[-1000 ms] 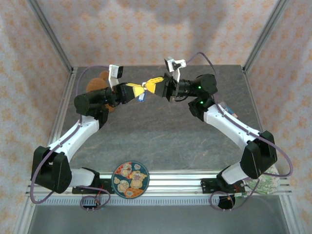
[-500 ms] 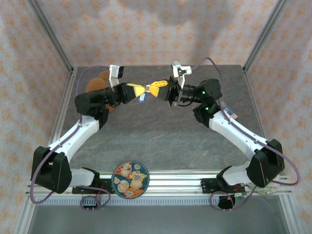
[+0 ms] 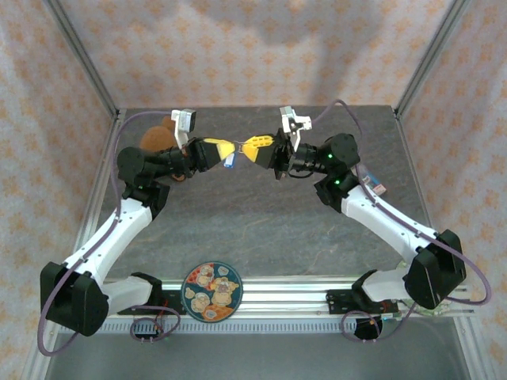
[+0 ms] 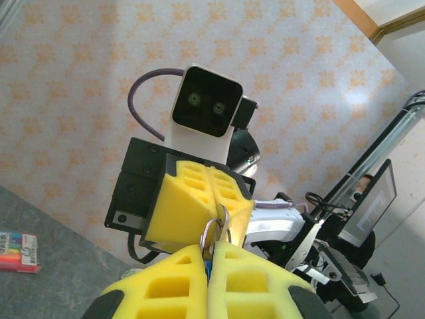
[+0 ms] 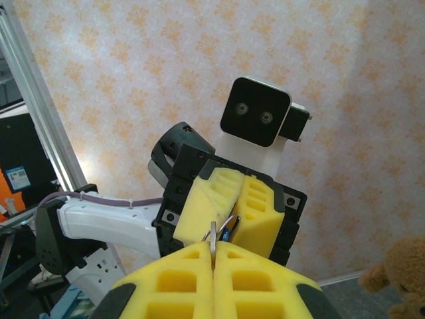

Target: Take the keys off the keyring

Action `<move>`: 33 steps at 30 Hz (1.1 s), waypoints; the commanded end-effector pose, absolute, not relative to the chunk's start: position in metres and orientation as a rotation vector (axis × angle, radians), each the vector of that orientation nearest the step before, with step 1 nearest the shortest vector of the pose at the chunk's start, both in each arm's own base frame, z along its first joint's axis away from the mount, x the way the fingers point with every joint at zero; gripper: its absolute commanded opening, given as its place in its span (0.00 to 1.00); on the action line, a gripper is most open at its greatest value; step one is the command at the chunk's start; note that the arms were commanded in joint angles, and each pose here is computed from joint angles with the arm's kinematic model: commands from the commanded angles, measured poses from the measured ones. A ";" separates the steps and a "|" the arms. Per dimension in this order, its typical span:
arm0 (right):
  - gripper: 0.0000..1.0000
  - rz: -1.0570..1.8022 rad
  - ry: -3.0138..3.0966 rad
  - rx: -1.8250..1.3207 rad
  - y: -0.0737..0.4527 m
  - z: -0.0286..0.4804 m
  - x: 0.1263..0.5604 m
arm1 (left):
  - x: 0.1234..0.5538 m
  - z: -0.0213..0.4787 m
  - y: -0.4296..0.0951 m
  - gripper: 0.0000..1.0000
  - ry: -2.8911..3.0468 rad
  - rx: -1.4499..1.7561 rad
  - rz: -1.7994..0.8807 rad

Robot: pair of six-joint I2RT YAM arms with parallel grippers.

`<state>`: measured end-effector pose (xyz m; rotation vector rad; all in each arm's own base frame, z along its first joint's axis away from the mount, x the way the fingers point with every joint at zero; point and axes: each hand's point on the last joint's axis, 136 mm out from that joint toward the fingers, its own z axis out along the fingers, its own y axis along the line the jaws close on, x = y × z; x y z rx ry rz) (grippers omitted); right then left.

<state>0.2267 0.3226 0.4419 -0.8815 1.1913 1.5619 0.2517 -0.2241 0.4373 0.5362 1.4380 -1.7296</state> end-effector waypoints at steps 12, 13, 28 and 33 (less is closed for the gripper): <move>0.00 1.538 1.252 -0.939 0.313 0.447 0.216 | 0.262 0.422 -0.207 0.42 1.492 0.481 -1.514; 0.00 1.544 1.259 -0.943 0.313 0.447 0.216 | 0.262 0.421 -0.206 0.42 1.501 0.482 -1.500; 0.00 1.665 1.267 -0.990 0.318 0.456 0.210 | 0.243 0.428 -0.206 0.71 1.407 0.533 -1.570; 0.00 1.575 1.380 -0.841 0.320 0.446 0.238 | 0.251 0.416 -0.202 0.69 1.449 0.477 -1.479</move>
